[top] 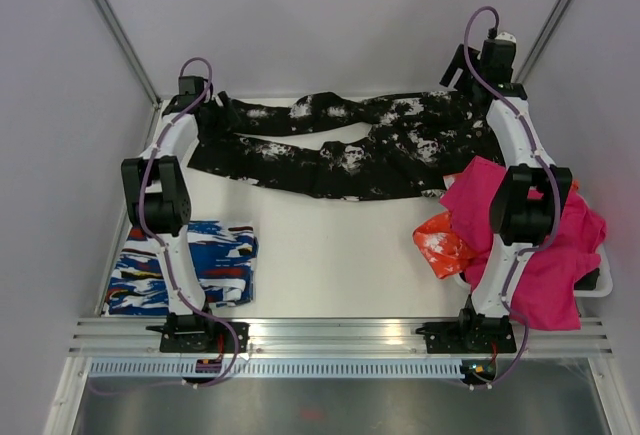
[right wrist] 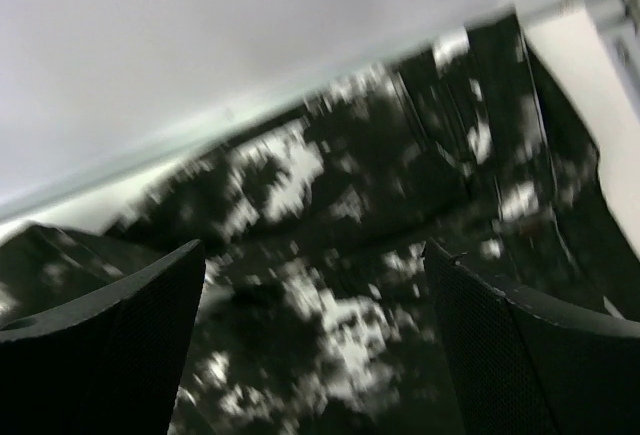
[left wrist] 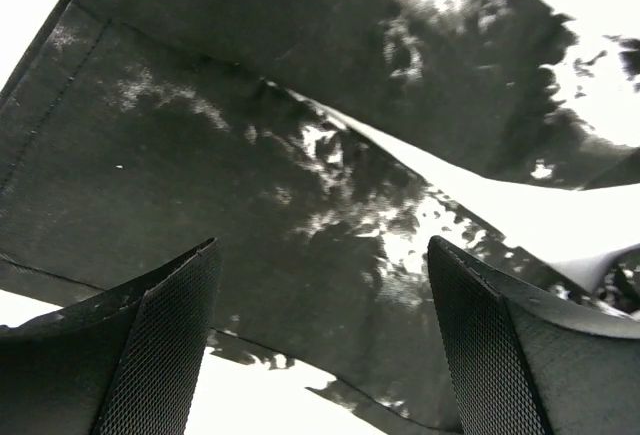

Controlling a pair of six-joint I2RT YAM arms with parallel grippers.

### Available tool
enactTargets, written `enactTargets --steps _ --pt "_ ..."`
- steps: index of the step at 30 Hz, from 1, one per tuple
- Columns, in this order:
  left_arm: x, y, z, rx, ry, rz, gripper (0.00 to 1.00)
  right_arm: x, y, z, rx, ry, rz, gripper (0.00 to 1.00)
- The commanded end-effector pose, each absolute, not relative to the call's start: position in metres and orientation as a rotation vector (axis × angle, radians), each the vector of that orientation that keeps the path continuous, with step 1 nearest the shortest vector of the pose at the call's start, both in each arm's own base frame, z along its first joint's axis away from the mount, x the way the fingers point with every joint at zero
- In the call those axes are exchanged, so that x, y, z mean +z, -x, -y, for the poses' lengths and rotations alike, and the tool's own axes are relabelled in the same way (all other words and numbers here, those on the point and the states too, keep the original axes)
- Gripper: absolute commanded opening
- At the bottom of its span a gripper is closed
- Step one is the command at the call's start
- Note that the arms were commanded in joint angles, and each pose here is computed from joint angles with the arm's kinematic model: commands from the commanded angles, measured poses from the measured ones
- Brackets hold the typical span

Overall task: Fold and stack the trousers
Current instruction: Flatten the trousers out

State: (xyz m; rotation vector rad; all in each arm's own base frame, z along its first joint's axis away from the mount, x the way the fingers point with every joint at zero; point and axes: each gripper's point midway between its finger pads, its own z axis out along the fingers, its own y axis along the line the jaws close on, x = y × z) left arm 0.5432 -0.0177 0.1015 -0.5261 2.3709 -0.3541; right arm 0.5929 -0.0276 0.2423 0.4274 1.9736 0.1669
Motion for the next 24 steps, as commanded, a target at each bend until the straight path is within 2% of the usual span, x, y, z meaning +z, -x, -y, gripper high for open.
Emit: enactTargets --steps 1,7,11,17,20,22,24 --pt "0.09 -0.54 0.019 -0.351 0.454 -2.443 0.87 0.239 -0.567 0.032 0.088 -0.467 -1.999 0.95" --pt "0.053 -0.52 -0.024 -0.092 0.491 -2.556 0.87 0.217 -0.549 0.043 -0.013 -0.44 -2.058 0.96" --pt "0.044 -0.524 -0.043 -0.065 0.489 -2.583 0.87 0.211 -0.551 0.043 -0.027 -0.419 -2.07 0.97" --pt "0.026 -0.509 -0.067 0.132 0.484 -2.694 0.88 0.207 -0.559 0.044 -0.026 -0.413 -2.07 0.98" --pt "0.014 -0.497 -0.073 0.202 0.443 -2.769 0.81 0.205 -0.564 0.044 -0.02 -0.414 -2.069 0.98" --pt "0.008 -0.489 -0.08 0.263 0.421 -2.801 0.56 0.202 -0.566 0.043 -0.018 -0.415 -2.072 0.98" --pt "0.002 -0.48 -0.083 0.299 0.41 -2.84 0.42 0.201 -0.566 0.045 -0.024 -0.42 -2.07 0.98"
